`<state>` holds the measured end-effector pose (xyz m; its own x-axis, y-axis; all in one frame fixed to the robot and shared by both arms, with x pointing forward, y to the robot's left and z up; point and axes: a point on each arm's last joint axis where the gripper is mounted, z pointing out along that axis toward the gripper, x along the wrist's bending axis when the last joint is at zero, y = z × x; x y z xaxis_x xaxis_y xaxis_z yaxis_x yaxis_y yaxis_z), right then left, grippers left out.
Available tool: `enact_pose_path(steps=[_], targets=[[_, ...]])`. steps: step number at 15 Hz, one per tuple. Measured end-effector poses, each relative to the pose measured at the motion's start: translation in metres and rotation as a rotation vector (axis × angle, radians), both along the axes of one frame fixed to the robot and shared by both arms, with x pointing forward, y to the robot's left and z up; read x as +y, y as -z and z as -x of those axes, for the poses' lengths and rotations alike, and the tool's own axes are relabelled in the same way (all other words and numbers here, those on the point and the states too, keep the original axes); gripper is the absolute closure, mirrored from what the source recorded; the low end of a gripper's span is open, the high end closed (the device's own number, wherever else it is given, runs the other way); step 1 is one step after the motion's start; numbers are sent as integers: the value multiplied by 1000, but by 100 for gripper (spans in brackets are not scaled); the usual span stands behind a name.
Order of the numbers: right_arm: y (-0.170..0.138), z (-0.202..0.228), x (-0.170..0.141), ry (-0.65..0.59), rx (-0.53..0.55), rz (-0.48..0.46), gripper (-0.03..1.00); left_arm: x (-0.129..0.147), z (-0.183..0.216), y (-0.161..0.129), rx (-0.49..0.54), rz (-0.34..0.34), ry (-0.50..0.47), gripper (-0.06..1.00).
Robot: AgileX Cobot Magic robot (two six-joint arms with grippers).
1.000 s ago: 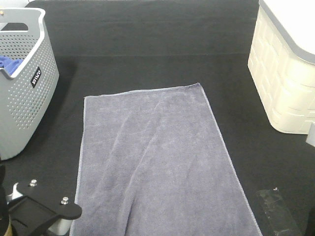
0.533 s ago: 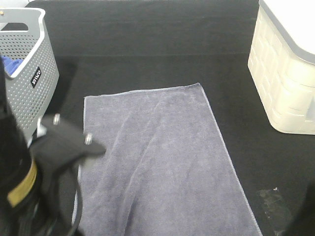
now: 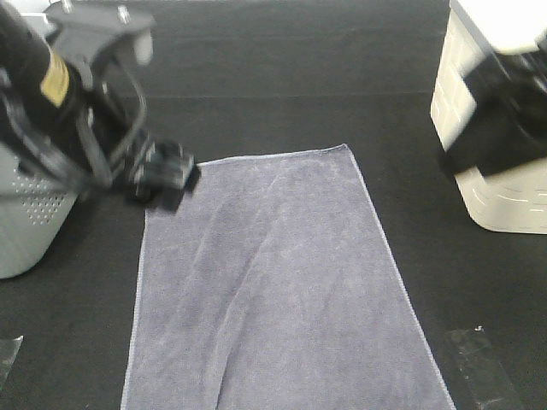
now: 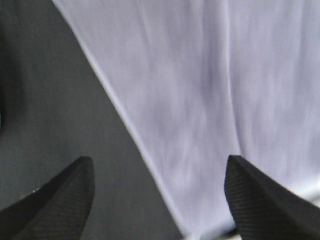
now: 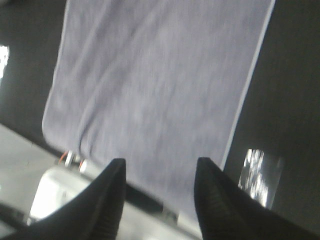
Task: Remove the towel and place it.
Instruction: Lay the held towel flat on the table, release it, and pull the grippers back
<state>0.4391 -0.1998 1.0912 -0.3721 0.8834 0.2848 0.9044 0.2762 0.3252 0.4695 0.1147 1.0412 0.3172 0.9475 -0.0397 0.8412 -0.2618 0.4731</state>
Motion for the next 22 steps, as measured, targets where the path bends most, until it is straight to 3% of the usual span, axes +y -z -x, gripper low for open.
enact_pose_path(steps=[3,5,9,11,14,18,22], targets=[[-4,-54,18,-5,-36,6,55,14,-35,-6,-116,100,-50,25],[9,-104,31,-16,-38,69,55,21,-72,1,-113,90,-121,25],[43,-175,48,35,-26,151,55,20,-139,28,-35,51,-189,25],[68,-210,55,55,-22,186,55,17,-175,49,41,70,-200,25],[107,-242,59,67,-8,254,55,11,-211,70,98,132,-231,25],[152,-272,65,60,-6,312,55,0,-237,96,183,105,-218,25],[185,-286,69,60,-20,311,55,-2,-244,98,192,100,-215,25]])
